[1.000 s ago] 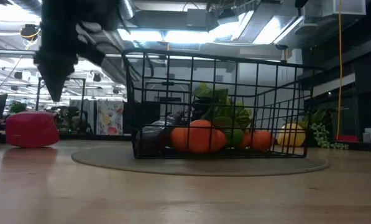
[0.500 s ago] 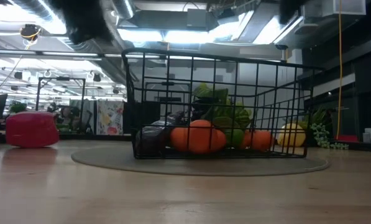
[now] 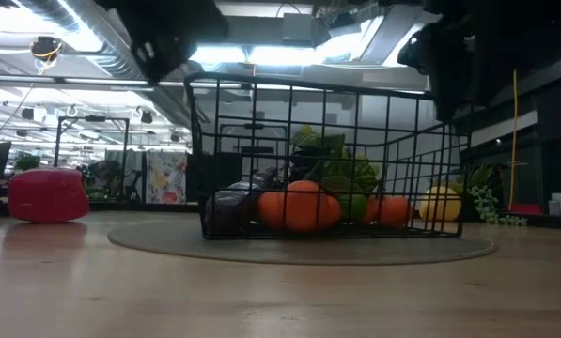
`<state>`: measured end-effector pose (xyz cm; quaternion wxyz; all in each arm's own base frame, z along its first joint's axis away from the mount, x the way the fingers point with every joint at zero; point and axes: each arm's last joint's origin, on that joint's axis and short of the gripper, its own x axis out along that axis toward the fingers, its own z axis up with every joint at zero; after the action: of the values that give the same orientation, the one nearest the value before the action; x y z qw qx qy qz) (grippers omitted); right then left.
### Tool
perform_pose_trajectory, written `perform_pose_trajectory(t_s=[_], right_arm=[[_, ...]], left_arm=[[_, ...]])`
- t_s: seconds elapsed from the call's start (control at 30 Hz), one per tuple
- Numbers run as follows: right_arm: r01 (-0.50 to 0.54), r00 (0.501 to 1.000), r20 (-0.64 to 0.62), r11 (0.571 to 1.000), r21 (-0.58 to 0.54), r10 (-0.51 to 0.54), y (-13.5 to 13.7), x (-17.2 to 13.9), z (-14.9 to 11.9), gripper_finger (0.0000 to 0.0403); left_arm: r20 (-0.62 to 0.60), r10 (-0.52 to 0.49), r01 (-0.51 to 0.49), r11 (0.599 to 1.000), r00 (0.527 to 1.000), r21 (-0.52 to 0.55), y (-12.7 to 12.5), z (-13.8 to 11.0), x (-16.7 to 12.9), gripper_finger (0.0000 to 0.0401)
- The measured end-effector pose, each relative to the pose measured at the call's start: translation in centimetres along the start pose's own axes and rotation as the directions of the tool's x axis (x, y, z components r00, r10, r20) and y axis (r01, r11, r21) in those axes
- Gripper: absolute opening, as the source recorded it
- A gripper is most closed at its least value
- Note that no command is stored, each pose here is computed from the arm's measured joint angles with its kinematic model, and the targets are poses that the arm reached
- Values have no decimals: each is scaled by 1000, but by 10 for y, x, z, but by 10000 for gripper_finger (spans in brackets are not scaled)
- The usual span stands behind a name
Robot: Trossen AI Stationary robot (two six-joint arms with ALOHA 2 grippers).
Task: Build produce basket
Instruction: Adjust the wire basket
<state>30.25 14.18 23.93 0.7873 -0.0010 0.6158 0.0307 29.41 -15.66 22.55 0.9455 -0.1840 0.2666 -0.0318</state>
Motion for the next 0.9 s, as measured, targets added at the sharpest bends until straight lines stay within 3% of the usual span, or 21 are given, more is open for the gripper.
perform_pose_trajectory(t_s=[0.13, 0.37, 0.53, 0.7, 0.9], right_arm=[[1, 1000, 0, 1000, 18, -1, -8, 1, 3, 216], [14, 999, 31, 999, 37, -15, -26, 4, 14, 216], [9, 998, 58, 999, 52, -12, -32, 5, 19, 216], [5, 997, 71, 999, 54, -9, -32, 4, 20, 216], [53, 994, 92, 997, 55, -58, -34, 4, 21, 216]], left_arm=[[-28, 22, -21, 999, 999, 32, 3, -1, 17, 0], [-144, 168, -166, 986, 975, 27, 31, -5, 25, 0], [-193, 241, -237, 970, 951, 45, 43, -3, 18, 0], [-192, 388, -378, 922, 901, 89, 56, 1, 4, 0], [-159, 416, -413, 909, 895, 53, 66, 15, -4, 0]])
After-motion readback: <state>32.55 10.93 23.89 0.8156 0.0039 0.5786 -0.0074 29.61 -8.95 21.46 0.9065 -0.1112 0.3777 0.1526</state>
